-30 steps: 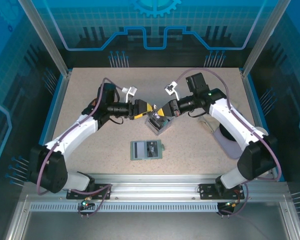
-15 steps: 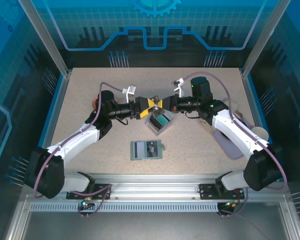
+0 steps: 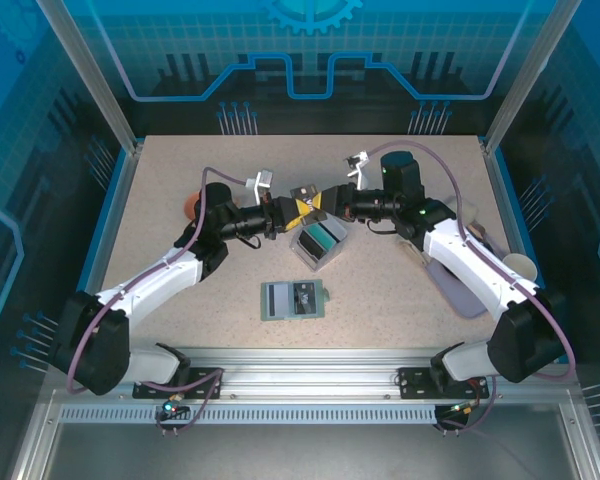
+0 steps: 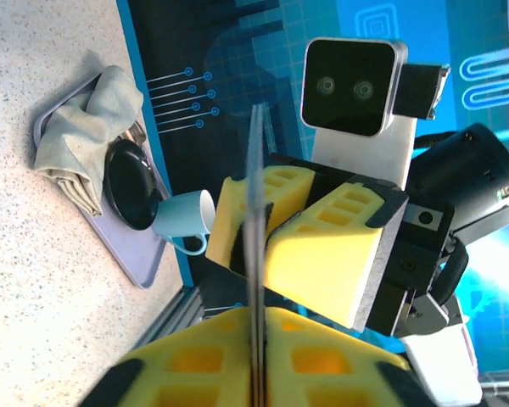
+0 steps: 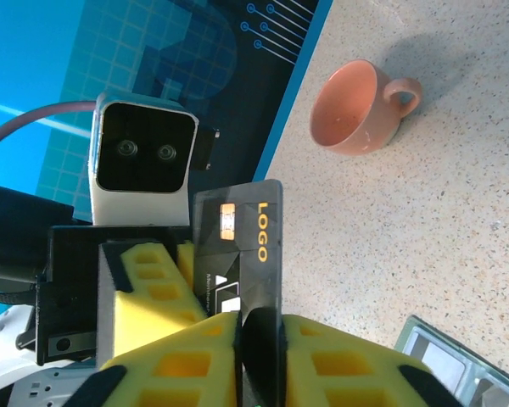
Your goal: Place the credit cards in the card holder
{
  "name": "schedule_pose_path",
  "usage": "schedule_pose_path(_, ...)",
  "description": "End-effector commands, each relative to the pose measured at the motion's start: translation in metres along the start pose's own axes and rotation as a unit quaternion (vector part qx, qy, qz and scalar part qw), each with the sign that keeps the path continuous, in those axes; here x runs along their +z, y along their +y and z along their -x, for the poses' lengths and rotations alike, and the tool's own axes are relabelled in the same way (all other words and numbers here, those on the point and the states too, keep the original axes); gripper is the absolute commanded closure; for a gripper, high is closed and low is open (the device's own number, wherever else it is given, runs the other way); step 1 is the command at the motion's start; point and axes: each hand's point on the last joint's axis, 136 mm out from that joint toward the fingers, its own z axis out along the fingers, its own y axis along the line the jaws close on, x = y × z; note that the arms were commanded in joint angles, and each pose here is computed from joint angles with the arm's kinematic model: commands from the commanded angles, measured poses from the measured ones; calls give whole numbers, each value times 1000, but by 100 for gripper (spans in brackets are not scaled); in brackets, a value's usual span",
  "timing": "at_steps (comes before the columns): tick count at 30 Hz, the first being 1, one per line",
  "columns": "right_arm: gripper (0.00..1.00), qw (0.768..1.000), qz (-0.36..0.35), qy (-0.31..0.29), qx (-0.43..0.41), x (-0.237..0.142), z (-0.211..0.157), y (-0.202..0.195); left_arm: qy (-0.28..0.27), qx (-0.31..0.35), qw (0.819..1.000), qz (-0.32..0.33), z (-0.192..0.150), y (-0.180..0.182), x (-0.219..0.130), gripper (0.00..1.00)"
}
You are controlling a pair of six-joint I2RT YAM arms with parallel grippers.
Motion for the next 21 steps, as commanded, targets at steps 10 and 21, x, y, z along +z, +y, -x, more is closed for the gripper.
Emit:
schedule_pose_path(10, 85, 997, -63, 45, 4, -1, -19, -27, 4, 59, 996, -60, -2, -48, -5, 90)
schedule_pose_path(21, 81, 996, -69, 41, 28, -5, -18, -40, -3, 70, 995, -76, 3, -62, -12, 88)
